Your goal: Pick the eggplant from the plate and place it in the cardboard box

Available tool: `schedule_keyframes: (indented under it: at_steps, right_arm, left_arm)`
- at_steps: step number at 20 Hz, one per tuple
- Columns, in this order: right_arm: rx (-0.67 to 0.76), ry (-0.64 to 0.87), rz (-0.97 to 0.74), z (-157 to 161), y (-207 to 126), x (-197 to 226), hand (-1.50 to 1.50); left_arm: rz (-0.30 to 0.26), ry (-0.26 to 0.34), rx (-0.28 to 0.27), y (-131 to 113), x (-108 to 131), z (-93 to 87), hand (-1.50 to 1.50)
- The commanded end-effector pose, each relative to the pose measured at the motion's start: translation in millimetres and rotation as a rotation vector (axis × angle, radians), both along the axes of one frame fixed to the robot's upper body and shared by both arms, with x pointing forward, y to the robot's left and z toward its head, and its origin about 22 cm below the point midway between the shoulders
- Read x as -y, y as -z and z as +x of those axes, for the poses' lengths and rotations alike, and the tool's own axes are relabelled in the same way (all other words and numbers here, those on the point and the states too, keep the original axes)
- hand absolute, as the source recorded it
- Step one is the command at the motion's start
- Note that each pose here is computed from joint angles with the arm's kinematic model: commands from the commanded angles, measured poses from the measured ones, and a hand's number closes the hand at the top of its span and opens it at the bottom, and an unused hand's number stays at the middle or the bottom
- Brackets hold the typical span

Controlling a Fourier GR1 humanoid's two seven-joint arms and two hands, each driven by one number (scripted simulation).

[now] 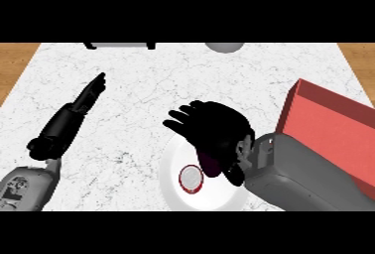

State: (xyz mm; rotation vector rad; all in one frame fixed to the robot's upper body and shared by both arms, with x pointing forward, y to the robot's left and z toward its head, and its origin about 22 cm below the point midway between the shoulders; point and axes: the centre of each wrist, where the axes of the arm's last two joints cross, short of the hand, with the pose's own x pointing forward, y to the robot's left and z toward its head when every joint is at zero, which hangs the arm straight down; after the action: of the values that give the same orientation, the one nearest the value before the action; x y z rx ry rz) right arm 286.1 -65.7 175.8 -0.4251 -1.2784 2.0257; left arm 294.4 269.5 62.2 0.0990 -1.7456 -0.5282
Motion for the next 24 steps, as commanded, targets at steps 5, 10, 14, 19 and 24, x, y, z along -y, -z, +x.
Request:
schedule_keyframes:
  at_steps: [5,10,14,19,24]
  right_arm:
    - [-0.047,0.068,-0.093,-26,17,-25,-1.5]
    - [-0.031,0.085,-0.13,-24,45,-25,-1.5]
    - [0.046,0.116,-0.131,-16,48,-45,-1.5]
    - [0.047,0.098,-0.125,-24,77,-39,-1.5]
    - [0.066,0.124,-0.215,-3,69,-20,-1.5]
  left_arm:
    - [0.0,0.001,-0.003,-2,-9,-4.4,0.0]
    - [0.006,0.01,0.016,-3,8,0.1,0.0]
    - [0.01,0.018,0.017,5,12,-8.9,0.0]
    - [0.01,-0.003,0.003,5,8,-5.7,0.0]
    - [0.01,0.003,-0.002,-15,1,-16.1,0.0]
